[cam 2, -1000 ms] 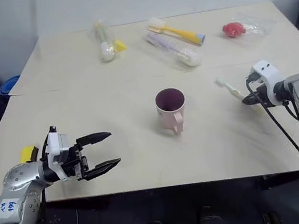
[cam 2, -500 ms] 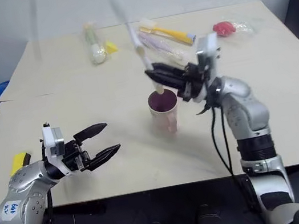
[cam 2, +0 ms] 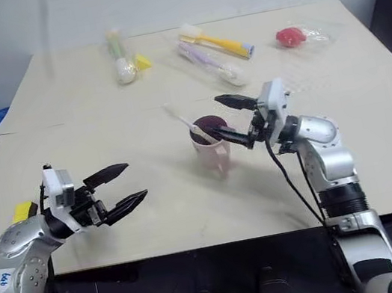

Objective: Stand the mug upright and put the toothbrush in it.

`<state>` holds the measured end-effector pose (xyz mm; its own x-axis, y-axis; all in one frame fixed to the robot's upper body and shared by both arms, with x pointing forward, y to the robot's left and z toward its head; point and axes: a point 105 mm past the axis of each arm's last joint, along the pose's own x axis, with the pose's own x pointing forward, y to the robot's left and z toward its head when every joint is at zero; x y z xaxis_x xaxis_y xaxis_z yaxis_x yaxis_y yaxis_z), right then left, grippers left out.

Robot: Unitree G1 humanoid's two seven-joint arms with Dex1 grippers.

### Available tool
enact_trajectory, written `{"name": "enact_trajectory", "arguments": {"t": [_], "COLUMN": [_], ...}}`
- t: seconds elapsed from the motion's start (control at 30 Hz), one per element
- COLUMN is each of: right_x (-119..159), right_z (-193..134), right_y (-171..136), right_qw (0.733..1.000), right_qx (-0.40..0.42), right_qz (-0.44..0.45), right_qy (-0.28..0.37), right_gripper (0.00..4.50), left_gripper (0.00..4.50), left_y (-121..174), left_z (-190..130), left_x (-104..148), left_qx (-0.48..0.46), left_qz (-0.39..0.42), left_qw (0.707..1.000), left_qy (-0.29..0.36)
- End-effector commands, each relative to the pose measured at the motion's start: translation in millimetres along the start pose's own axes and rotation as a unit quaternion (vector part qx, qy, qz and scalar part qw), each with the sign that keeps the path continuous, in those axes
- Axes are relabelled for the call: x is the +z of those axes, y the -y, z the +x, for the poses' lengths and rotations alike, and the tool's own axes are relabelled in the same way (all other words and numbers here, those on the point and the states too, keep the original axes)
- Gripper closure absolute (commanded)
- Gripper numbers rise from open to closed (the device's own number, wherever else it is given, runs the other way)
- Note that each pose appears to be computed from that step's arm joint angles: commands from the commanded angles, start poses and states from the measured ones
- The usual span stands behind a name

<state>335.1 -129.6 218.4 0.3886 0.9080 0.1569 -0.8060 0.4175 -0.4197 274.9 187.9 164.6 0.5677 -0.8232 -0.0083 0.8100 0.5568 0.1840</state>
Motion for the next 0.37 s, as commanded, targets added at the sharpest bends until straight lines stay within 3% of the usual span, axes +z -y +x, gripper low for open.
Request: {"name": "enact_trajectory", "arguments": {"t": [0.03, 0.13, 0.37], "right_x": [0, -14, -44], "right_z": [-52, -108, -150], "right_y": [-3, -25, -47], "right_qw": [0.998, 0.994, 0.987], "right_qx": [0.013, 0.028, -0.028], "right_qz": [-0.032, 0.007, 0.019], "right_qy": [-0.052, -0.107, -0.157], "right_gripper": [0.02, 0.02, 0.02], "left_gripper": [0.0, 0.0, 0.0], "left_y": [-6, -3, -10], "left_z": [-24, -50, -57], "left_x": [-9, -30, -36], "left_qx": [0.028, 0.026, 0.069], "left_qz": [0.069, 0.102, 0.127], "left_qw": [0.996, 0.989, 0.983], "left_qy": [-0.052, -0.106, -0.113]}}
